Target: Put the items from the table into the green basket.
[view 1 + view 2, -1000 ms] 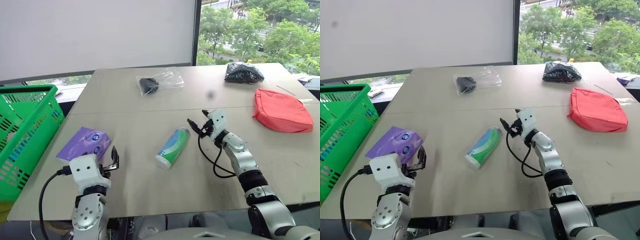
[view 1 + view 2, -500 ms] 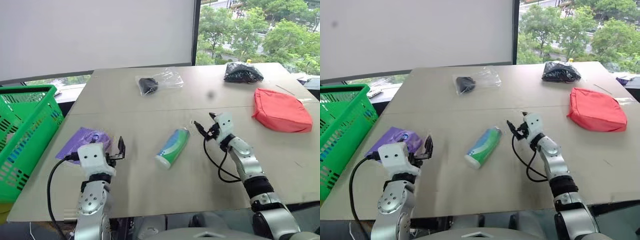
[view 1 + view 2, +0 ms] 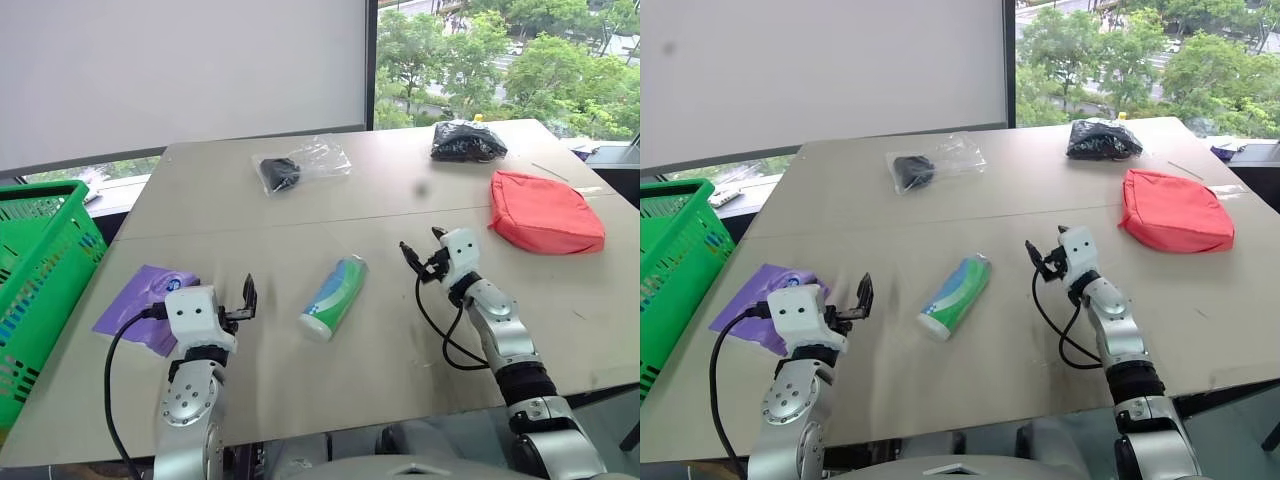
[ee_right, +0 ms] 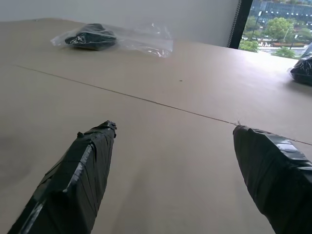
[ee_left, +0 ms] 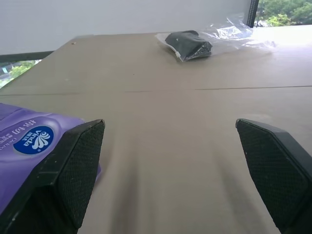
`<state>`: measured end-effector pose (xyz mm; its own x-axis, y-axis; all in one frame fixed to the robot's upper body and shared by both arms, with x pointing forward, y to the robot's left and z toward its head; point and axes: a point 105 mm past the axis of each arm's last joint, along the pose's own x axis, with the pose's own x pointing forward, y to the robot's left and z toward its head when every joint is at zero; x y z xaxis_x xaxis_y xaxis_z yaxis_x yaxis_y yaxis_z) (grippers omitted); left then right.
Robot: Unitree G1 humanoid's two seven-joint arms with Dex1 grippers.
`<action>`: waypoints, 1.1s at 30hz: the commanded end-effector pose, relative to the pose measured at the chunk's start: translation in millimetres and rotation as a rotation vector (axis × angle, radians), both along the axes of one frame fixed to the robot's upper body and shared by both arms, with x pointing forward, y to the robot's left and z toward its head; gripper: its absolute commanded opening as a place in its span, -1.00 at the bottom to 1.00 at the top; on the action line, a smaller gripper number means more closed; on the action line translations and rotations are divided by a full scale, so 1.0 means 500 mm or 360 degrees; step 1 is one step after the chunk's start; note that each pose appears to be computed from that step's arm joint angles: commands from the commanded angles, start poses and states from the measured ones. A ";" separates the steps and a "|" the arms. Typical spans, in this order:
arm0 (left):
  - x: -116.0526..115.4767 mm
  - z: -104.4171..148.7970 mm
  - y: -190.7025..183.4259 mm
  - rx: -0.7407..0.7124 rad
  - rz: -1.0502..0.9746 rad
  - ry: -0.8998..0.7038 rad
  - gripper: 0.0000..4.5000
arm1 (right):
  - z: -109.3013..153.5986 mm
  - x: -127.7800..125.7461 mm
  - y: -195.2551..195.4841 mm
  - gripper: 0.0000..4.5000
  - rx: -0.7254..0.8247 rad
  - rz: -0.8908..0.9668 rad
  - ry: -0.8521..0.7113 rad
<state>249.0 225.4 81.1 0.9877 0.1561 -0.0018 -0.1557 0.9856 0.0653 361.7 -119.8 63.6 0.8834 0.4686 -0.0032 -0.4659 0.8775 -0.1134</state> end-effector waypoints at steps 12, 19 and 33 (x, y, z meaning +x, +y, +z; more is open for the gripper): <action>-0.002 0.013 -0.010 0.0007 -0.0010 -0.0047 0.97 | 0.042 0.006 0.006 0.84 0.0003 0.0030 -0.0106; -0.004 0.018 -0.011 -0.0022 -0.0031 -0.0066 0.97 | 0.042 0.006 0.009 0.84 0.0019 0.0034 -0.0099; 0.023 -0.002 -0.056 -0.0052 -0.0611 0.0042 0.99 | 0.042 0.029 -0.093 0.92 0.0077 -0.0469 -0.0074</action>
<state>255.6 195.1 67.5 0.9731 -0.2175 -0.0761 0.2188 0.9757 0.0093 371.9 -163.6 63.7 0.9780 0.2084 -0.0097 -0.2083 0.9734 -0.0954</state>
